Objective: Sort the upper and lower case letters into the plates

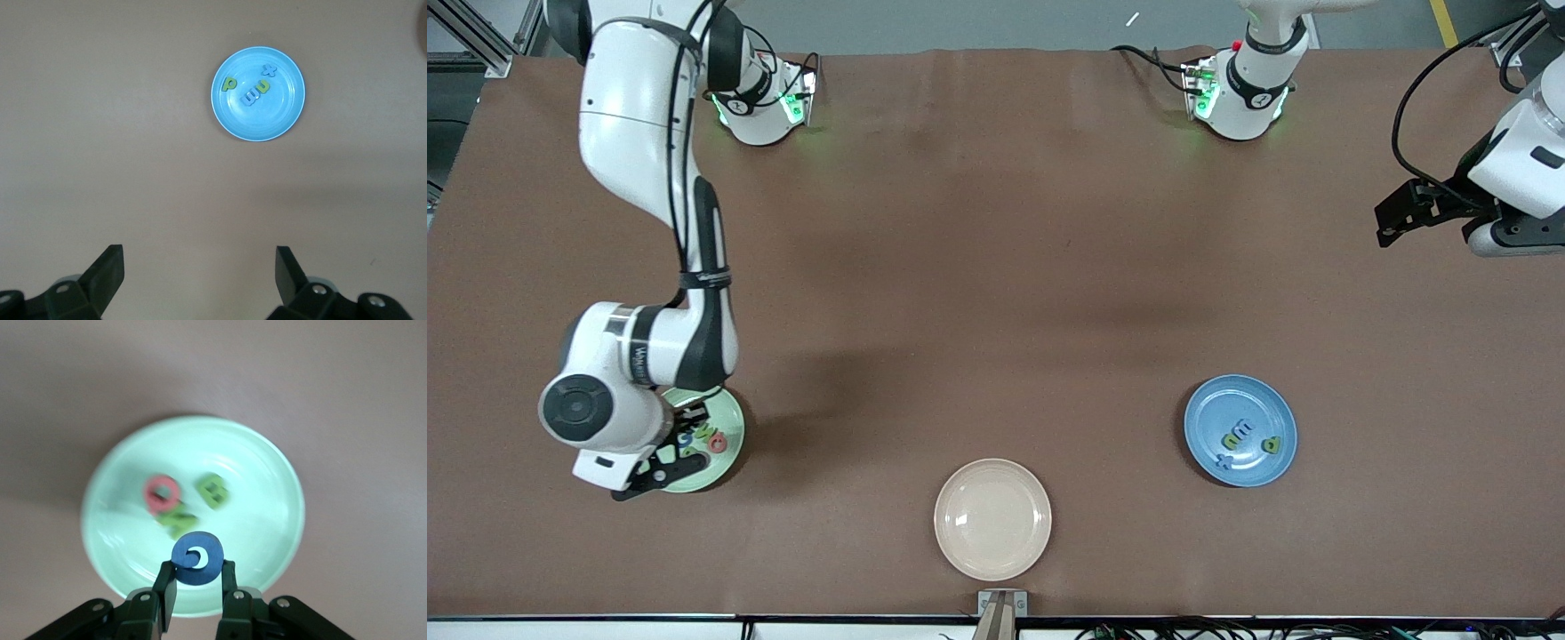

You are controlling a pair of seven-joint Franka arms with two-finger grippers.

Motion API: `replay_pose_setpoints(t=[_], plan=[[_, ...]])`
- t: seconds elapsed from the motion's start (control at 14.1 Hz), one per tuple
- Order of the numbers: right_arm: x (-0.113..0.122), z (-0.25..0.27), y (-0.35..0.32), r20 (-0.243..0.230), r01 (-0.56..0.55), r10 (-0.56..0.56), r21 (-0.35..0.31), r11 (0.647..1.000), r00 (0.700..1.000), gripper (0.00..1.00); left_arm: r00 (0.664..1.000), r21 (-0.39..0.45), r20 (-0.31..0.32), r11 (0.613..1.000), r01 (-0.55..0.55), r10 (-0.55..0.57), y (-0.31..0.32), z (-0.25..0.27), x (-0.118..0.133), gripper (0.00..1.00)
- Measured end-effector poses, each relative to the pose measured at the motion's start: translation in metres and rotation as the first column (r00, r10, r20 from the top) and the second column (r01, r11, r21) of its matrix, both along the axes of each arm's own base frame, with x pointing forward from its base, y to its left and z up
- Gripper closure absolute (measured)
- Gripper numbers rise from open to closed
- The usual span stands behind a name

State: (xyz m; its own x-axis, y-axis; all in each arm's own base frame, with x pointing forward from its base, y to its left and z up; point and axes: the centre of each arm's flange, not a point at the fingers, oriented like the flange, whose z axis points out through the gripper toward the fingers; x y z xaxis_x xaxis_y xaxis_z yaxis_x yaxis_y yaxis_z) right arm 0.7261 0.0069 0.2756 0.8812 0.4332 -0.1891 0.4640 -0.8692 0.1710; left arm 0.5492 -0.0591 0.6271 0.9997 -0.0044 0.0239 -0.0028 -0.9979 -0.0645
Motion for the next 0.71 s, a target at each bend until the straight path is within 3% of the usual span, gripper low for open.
replay_pose_setpoints(t=[0.14,0.28,0.57,0.71], plan=[[-0.004,-0.009,-0.039,-0.038,-0.042,0.042,0.011,0.999,0.998,0.69,1.0,0.0,-0.003,1.0,0.011,-0.011,-0.006,-0.002,-0.001,0.0],[-0.004,-0.015,-0.053,-0.038,-0.056,0.057,0.011,0.998,0.998,0.66,1.0,0.0,-0.005,1.0,0.015,-0.015,-0.008,-0.003,-0.001,0.0],[0.003,-0.013,-0.034,0.002,-0.095,0.095,0.011,0.995,0.995,0.28,1.0,0.0,-0.004,1.0,0.011,-0.011,-0.006,-0.003,-0.001,0.0],[0.012,0.003,-0.023,0.045,-0.112,0.111,0.016,0.994,0.993,0.05,1.0,0.0,-0.002,1.0,0.009,-0.009,-0.005,-0.004,0.0,0.0]])
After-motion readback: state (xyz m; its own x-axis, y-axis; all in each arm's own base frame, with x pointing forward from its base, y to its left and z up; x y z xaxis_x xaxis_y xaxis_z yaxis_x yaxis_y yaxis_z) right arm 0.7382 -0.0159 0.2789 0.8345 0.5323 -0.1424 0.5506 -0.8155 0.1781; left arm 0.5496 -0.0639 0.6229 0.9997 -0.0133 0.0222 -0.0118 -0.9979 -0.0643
